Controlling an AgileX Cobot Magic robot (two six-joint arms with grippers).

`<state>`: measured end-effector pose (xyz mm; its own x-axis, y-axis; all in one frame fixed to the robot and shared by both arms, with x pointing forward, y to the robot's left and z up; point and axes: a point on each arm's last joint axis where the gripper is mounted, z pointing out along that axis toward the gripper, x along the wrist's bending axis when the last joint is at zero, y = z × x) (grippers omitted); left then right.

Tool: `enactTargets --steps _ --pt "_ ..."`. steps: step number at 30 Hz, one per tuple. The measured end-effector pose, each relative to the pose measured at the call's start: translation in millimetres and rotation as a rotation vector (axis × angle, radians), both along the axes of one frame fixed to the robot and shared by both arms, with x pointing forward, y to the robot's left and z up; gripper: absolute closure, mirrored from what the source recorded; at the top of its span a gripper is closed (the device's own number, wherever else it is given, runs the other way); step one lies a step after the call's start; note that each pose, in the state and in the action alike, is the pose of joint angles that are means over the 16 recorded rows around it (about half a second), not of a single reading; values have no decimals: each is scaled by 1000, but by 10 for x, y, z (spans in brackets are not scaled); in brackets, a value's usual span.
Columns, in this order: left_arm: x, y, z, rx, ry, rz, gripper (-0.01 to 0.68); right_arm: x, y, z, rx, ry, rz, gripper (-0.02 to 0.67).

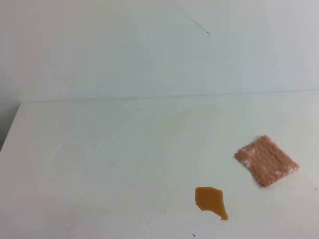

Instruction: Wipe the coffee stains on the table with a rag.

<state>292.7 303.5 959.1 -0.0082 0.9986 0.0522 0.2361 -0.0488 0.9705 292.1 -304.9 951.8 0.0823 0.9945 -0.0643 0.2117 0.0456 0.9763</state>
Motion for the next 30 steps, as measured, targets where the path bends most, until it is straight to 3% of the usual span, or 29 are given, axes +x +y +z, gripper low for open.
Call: enactTargets --steps 30 --pt "0 0 0 0 0 0 675 0 0 -2 0 3 0 653"
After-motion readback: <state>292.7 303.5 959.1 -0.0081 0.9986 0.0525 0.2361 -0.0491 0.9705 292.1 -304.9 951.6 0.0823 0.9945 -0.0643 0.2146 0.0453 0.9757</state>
